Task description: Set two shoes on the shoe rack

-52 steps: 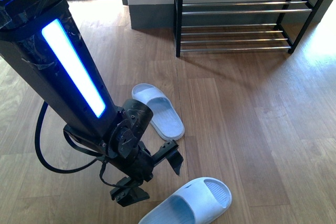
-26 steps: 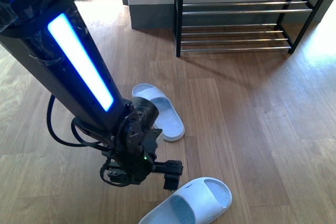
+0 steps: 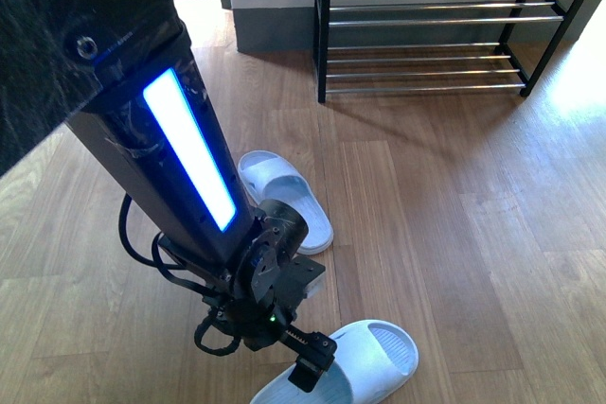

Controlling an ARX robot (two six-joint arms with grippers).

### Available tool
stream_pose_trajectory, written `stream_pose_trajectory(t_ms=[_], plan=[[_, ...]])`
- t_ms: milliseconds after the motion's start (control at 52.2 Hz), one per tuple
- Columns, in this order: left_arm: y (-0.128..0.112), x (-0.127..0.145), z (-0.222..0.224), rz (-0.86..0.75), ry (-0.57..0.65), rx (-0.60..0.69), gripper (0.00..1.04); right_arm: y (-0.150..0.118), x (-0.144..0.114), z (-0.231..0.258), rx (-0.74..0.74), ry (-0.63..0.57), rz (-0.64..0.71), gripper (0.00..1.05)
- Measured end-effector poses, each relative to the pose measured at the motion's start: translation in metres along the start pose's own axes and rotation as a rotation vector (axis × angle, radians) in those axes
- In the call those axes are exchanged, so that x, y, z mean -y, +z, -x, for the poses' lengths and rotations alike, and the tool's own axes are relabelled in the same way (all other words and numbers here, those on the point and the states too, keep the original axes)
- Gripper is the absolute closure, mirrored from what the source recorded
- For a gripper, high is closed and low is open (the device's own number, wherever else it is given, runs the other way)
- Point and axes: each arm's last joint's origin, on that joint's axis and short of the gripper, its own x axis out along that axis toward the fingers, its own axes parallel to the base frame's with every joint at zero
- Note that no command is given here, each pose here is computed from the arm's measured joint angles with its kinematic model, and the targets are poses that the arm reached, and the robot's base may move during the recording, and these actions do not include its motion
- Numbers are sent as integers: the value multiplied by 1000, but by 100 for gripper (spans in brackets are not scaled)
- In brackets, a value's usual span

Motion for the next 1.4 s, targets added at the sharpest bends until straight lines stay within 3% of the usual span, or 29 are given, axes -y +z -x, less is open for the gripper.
stream_pose_trajectory(t_ms=[326, 1035, 1169, 1399], plan=[[8, 0, -17, -296, 26, 137, 9, 0, 0, 0, 0, 0, 0, 9], [11, 6, -35, -591, -40, 381, 10, 0, 0, 0, 0, 0, 0, 9], [5, 5, -39, -606, -34, 387, 26, 0, 0, 0, 0, 0, 0, 9], [-2, 3, -45, -640, 2, 391, 67, 0, 0, 0, 0, 0, 0, 9]])
